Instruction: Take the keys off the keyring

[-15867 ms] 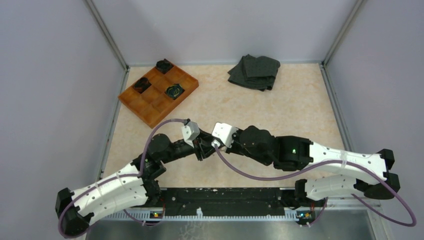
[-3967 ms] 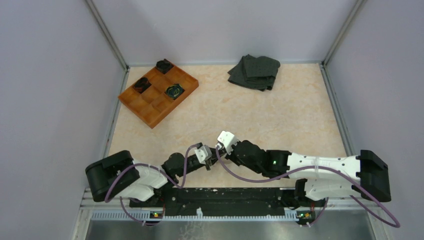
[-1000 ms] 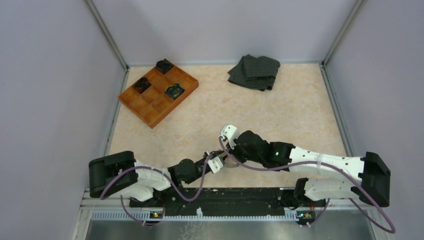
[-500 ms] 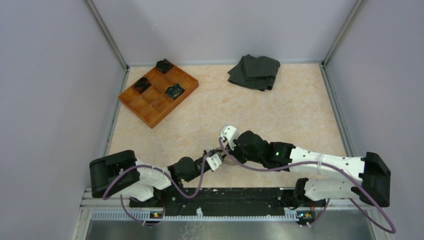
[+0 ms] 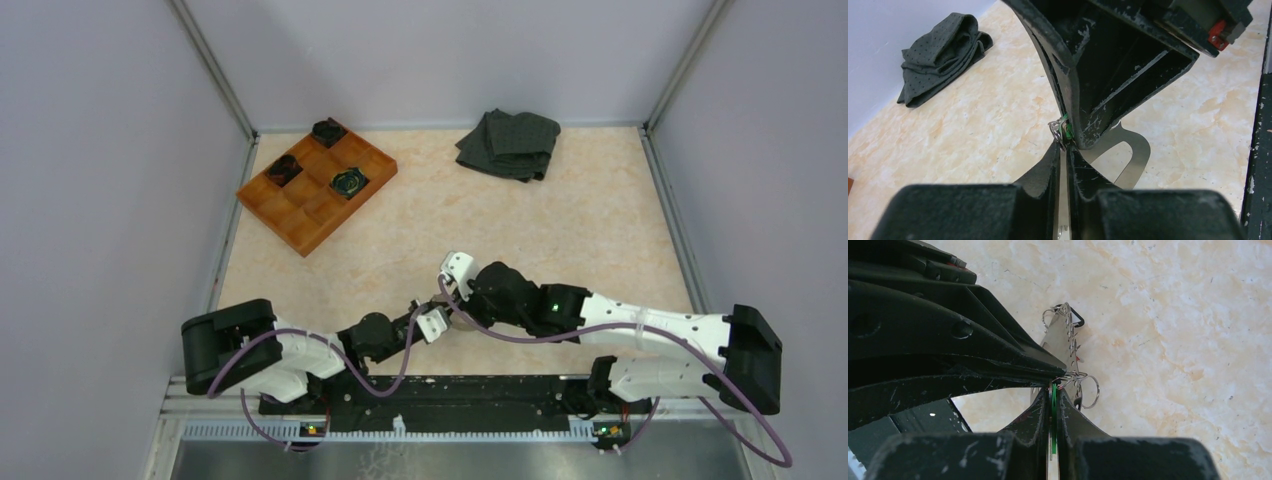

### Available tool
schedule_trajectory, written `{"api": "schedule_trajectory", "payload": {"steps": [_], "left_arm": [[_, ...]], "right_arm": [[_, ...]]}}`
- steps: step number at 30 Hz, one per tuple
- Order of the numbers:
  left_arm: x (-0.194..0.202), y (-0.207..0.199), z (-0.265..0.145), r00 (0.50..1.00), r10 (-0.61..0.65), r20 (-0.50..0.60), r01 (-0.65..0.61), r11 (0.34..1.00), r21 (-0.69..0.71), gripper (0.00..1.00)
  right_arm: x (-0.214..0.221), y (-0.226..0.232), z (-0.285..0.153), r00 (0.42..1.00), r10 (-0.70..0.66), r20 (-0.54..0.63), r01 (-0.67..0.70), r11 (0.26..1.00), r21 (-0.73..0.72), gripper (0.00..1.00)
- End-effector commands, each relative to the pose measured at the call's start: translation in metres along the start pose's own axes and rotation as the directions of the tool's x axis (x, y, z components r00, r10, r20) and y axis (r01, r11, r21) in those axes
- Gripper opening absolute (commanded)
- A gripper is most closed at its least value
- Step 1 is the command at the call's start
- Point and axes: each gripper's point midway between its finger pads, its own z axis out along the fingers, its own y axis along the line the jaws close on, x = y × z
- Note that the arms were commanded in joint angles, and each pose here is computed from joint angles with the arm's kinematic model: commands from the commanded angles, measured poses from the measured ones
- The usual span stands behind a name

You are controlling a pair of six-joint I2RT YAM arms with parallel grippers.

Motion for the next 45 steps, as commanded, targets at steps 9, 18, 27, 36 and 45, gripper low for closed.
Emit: {"api": "schedule_trajectory", "payload": {"steps": [9,18,27,36,45], "left_arm": [[-0.023,0.007,0.006,0.997,0.009,0.077,-0.007,1.0,-0.019,0.0],[-0.013,-0.005,-0.001,0.998,0.042,0.049,-0.045,0.998,0.051,0.0],[-0.016,-0.009,-0.004,0.993,0.102,0.067,-0.108,0.991,0.085,0.0],[-0.014,-0.007,-0.004,0.996,0.071,0.052,-0.074,0.995,0.062,0.0],[0.011,0.028,-0.003,0.992,-0.124,-0.034,0.12,0.987,-0.106,0.0]], "right_arm": [[-0.037,-0.005,-0.014,0.994,0.022,0.105,-0.024,1.0,0.02,0.0],[-0.019,-0.036,-0.018,0.999,0.042,-0.002,-0.041,0.981,0.188,0.0],[-0.013,-0.04,-0.013,0.997,0.061,-0.037,-0.052,0.978,0.202,0.0],[-0.014,-0.047,-0.011,0.994,0.101,-0.034,-0.091,0.971,0.222,0.0],[-0.013,-0.092,-0.018,0.947,0.294,0.133,-0.322,0.888,0.329,0.0]]}}
